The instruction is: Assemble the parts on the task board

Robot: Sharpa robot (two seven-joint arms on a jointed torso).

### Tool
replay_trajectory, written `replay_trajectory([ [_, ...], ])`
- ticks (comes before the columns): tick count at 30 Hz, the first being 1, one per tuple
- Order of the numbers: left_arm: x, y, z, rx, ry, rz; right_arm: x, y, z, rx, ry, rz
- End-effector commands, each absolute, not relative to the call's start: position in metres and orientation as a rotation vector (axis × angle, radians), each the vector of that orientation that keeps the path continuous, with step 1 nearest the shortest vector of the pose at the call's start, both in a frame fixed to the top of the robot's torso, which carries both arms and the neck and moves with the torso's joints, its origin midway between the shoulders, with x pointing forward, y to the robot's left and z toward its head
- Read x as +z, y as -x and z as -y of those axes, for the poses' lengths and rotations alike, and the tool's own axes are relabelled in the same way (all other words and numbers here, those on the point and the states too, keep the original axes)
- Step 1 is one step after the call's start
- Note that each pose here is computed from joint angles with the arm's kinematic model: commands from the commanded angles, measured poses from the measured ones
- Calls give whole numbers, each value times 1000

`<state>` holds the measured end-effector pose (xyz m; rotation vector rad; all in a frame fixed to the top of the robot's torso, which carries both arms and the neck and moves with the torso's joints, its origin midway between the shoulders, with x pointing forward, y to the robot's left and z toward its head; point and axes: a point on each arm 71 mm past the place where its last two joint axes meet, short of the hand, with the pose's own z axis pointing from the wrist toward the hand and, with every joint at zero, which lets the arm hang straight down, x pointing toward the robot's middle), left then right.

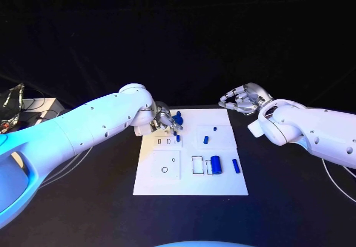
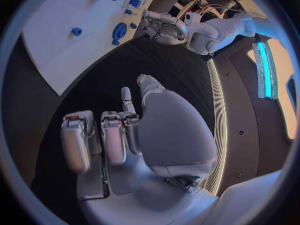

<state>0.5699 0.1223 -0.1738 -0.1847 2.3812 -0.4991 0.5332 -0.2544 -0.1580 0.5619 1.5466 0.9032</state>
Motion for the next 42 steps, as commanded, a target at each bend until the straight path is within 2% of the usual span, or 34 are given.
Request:
replay_trajectory([
  [1, -175, -570, -121, -469, 141, -2417, -158, -533, 252, 907, -540, -1560],
  [25, -187, -572, -110, -412, 119, -2449, -156, -532, 249, 903, -514, -1542],
  [42, -190, -571, -114, -374, 86, -2470, -157, -533, 248, 904, -510, -1546],
])
